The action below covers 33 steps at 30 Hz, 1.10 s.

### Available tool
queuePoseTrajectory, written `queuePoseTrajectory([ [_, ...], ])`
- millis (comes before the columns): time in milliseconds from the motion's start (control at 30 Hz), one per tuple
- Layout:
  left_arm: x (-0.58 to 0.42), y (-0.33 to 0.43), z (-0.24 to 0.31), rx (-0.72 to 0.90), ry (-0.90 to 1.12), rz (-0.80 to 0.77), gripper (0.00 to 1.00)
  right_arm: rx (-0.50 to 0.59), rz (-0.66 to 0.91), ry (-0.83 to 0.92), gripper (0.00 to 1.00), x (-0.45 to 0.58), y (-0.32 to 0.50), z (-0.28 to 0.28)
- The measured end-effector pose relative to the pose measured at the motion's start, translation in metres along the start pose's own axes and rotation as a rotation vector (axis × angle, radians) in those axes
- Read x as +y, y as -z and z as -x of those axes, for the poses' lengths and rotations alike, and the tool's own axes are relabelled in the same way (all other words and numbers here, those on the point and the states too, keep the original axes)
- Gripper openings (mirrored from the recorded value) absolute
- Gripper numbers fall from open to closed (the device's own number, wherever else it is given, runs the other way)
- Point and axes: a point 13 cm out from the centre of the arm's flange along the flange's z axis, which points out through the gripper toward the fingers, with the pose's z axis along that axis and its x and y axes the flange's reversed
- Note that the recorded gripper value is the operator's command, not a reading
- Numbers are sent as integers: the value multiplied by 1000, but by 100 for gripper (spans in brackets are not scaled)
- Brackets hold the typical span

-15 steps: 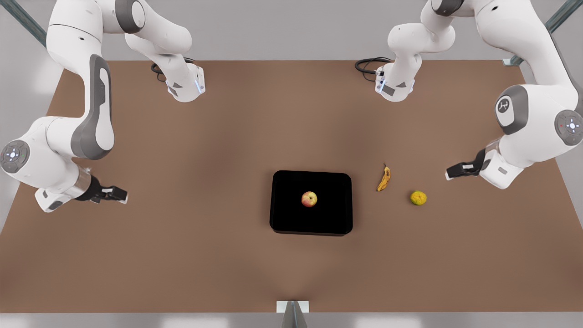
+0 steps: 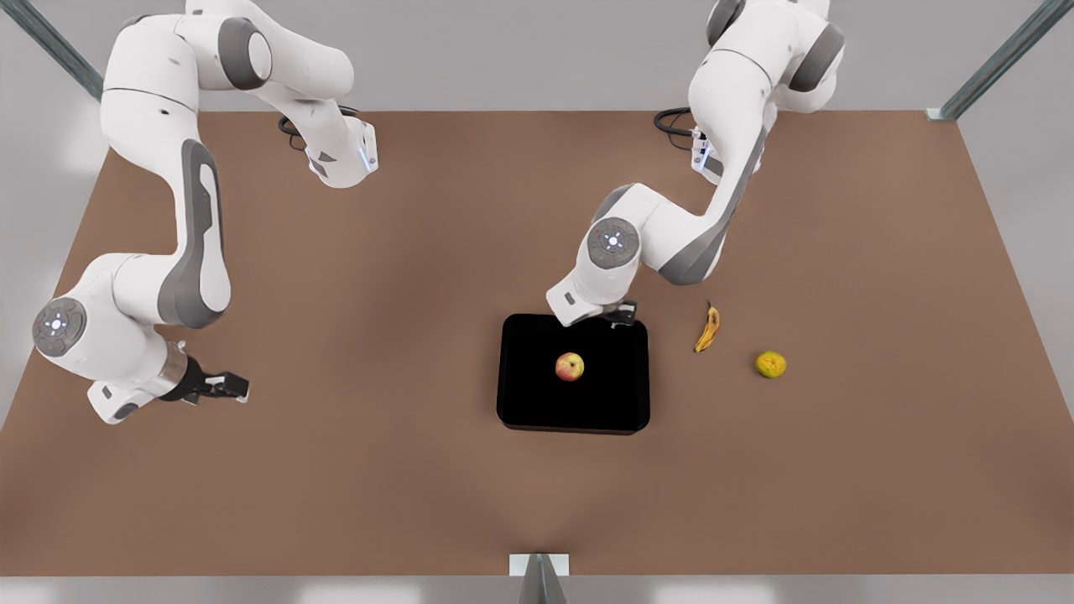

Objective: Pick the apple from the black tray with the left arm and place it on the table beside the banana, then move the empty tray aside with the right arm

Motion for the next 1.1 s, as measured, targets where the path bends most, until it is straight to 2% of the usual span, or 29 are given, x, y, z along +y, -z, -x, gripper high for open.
queuePoseTrajectory([
  [100,9,-75,-5,39,77,44,100,-23,-1,3,100,1,28,-1],
  [200,4,-119,0,23,152,34,100,-13,0,5,100,1,30,-4],
  [400,-5,-147,44,-79,271,-2,100,2,0,11,100,2,29,-8],
  [600,-18,-188,43,-123,319,1,100,7,0,14,100,2,28,-9],
  [967,-23,-215,53,-185,393,-11,100,12,1,20,100,4,27,-10],
  [1000,-23,-217,53,-187,397,-9,98,12,1,20,100,4,27,-10],
  [1033,-23,-219,53,-190,400,-7,85,12,1,20,100,4,27,-10],
  [1067,-22,-221,53,-192,404,-6,76,12,1,20,100,4,27,-10],
  [1100,-22,-222,54,-195,409,-5,74,12,1,20,100,4,27,-10],
])
